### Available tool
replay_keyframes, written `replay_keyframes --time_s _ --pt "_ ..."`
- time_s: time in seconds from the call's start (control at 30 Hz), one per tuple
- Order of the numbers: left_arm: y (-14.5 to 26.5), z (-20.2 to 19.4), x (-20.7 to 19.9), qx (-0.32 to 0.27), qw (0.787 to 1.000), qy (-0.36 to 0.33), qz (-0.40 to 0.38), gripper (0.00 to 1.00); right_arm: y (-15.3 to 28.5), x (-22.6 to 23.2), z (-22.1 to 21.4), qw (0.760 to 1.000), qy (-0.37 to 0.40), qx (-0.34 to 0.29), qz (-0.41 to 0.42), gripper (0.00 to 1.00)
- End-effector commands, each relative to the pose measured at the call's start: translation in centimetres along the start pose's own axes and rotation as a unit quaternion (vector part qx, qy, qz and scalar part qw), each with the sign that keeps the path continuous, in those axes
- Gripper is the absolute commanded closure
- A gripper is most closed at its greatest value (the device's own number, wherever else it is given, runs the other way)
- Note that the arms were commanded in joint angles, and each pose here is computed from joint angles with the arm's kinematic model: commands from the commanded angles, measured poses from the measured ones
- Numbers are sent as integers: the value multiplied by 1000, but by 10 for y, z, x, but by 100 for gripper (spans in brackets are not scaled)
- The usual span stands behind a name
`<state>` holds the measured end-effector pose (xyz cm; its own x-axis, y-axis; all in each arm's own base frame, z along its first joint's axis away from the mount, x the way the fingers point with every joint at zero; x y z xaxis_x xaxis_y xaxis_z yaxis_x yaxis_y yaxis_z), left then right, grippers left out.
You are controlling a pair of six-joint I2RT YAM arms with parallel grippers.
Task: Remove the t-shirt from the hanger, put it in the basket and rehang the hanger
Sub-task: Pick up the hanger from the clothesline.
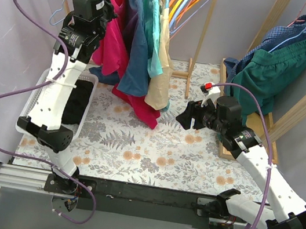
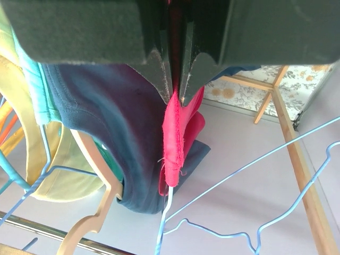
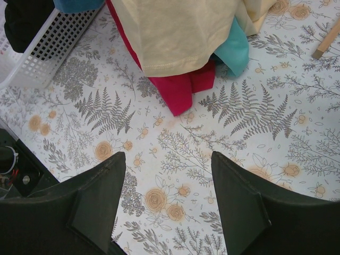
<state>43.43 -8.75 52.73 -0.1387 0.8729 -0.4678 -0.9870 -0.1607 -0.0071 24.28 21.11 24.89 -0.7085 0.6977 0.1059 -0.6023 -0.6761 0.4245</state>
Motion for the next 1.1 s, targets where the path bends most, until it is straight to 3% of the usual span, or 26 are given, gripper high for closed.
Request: replay_keyframes --time_s 0.0,0.37,0.8,1.07 --pt "37 61 -4 -74 996 32 -31 100 2 0 10 1000 1 -20 -2 27" --pt "50 88 -17 -112 990 46 -72 100 8 0 9 1000 1 -23 -7 27" --pt "205 100 45 -59 989 26 -133 100 9 -2 8 1000 9 -21 -11 27" --pt "265 130 33 -68 970 29 -230 100 16 -7 16 999 31 -20 -29 27"
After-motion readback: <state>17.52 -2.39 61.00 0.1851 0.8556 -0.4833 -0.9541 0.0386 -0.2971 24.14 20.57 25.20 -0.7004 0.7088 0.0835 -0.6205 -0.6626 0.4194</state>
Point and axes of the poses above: each gripper's point midway between its finger pads, its own y axis back along the fingers, its own x axis along the line the jaws close on, z = x × y, the point moved 2 cm from there along y, back along the fingers, and after that the axes turned 14 degrees about y, right-handed, at the moved point
